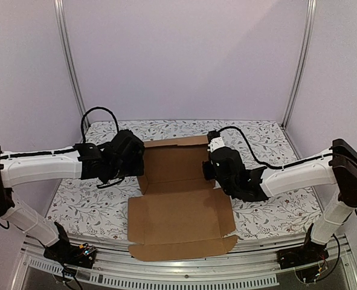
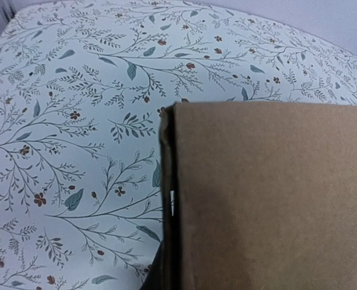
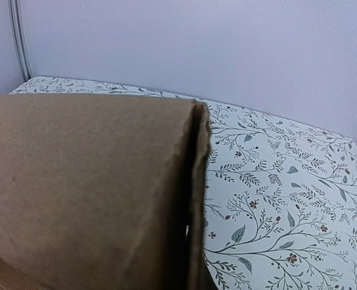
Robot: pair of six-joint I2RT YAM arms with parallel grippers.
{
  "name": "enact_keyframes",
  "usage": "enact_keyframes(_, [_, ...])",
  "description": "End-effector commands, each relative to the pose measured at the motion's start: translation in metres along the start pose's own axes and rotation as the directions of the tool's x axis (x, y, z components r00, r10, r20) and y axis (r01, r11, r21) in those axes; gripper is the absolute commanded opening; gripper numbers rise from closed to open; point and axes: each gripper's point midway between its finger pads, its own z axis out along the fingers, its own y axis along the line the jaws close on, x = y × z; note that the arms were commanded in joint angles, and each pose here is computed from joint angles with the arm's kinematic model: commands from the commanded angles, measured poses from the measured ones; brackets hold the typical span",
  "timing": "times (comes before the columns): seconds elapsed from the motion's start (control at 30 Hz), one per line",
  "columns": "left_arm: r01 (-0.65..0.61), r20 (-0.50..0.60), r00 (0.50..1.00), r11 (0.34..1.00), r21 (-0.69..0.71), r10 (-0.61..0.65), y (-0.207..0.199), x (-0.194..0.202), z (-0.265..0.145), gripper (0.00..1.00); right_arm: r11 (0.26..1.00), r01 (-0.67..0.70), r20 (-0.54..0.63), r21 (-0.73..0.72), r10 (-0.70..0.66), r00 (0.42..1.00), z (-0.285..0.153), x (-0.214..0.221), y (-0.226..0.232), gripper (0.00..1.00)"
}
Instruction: Fold the paper box
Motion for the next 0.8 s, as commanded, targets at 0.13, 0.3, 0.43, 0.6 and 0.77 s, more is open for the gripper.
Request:
enact_keyframes(0.13, [-0.001,0.051,0.999,0.999,-0.044,0.003,-0.006,-0.004,-0.004,0.03,0.998,-0.057,0.07,-0.031,0.059,0.996,-0.002,0.003,0.02,0.0])
enact_keyframes(0.3, [-0.017,0.044,0.999,1.0,-0.017,0.018,-0.005,0.007,-0.001,0.17,0.998,-0.049,0.059,-0.024,0.051,0.997,0.0,0.011,0.019,0.0])
enact_keyframes(0.43, [-0.02,0.027,0.999,0.999,0.041,0.019,-0.01,0.018,0.003,0.27,0.998,-0.053,0.054,-0.02,0.054,0.997,0.001,0.015,0.019,0.0])
enact_keyframes(0.6, [-0.001,0.03,1.0,0.999,0.046,0.0,-0.002,0.033,0.007,0.34,0.997,-0.074,0.046,-0.012,0.075,0.996,0.002,0.02,0.018,0.0])
enact_keyframes(0.77, [0.014,0.067,0.998,0.999,0.036,-0.017,0.007,0.041,0.007,0.37,0.995,-0.097,0.027,-0.004,0.097,0.995,0.002,0.024,0.017,0.0])
